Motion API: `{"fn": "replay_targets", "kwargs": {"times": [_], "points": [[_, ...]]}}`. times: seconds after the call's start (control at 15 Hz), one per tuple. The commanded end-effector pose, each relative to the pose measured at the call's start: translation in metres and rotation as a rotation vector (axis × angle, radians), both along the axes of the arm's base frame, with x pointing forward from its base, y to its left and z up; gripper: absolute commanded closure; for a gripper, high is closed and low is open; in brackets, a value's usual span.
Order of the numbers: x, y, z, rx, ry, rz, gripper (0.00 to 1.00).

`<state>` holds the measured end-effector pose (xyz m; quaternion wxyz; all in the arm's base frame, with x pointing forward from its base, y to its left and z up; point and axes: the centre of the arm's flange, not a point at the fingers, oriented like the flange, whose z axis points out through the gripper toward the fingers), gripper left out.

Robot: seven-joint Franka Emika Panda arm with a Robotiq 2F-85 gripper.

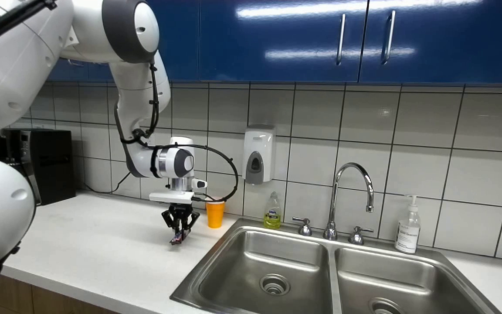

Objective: Put the brown packet in the sink on the left.

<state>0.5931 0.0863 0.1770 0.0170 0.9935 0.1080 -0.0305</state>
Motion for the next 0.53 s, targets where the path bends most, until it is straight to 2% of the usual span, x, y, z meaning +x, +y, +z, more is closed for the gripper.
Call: {"fn": "replay_targets", "kwargs": {"times": [0.0, 0.27, 0.47], "points": [[0.0, -0.008, 0.02, -0.014, 0.005, -0.048, 0.95], [0.004, -0.035, 0.03, -0.014, -0.009, -0.11, 0.95], [0.007, -0.069, 0.037, -0.012, -0.023, -0.179, 0.95]]}}
